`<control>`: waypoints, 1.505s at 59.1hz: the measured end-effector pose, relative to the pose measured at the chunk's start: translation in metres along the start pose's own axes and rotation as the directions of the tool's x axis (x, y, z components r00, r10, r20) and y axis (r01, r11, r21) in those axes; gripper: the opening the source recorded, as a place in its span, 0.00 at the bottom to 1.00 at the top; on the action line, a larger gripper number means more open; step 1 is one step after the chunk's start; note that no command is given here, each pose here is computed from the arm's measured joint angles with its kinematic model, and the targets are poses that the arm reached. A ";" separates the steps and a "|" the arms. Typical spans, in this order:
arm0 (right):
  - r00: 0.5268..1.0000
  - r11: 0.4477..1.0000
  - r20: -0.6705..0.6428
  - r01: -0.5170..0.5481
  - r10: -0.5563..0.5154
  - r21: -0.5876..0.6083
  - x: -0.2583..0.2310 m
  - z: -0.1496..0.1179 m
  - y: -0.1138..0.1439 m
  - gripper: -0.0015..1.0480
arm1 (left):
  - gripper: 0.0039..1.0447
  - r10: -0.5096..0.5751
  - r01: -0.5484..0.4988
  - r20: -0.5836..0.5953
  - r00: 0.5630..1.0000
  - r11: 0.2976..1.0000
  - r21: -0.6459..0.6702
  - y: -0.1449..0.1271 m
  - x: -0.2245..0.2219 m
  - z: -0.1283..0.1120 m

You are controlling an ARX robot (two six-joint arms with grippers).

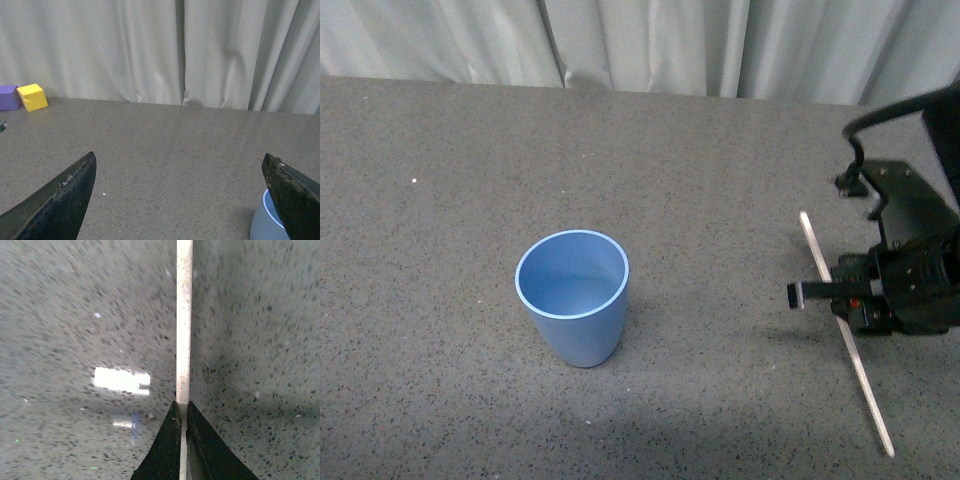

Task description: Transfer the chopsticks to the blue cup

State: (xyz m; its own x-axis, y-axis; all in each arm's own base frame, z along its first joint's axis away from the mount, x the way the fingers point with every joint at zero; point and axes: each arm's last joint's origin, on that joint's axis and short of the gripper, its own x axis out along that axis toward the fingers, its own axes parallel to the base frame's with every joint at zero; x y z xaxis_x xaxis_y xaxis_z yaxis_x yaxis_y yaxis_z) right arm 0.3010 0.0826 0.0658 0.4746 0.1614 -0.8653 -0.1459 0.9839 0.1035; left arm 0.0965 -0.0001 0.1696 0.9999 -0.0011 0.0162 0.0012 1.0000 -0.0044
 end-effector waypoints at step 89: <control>0.534 0.585 0.316 -0.467 0.784 -0.663 -0.017 0.015 0.131 0.01 | 0.94 0.000 0.000 0.000 1.000 1.000 0.000 0.000 0.000 0.000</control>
State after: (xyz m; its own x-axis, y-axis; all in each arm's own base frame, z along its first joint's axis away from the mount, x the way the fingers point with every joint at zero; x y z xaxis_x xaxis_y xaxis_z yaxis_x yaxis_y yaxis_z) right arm 0.2872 0.2097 0.1016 0.4134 0.8820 -0.2263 -0.8824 0.4494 0.1397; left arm 0.0965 -0.0002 0.1696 0.9999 -0.0015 0.0162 0.0016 1.0000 -0.0044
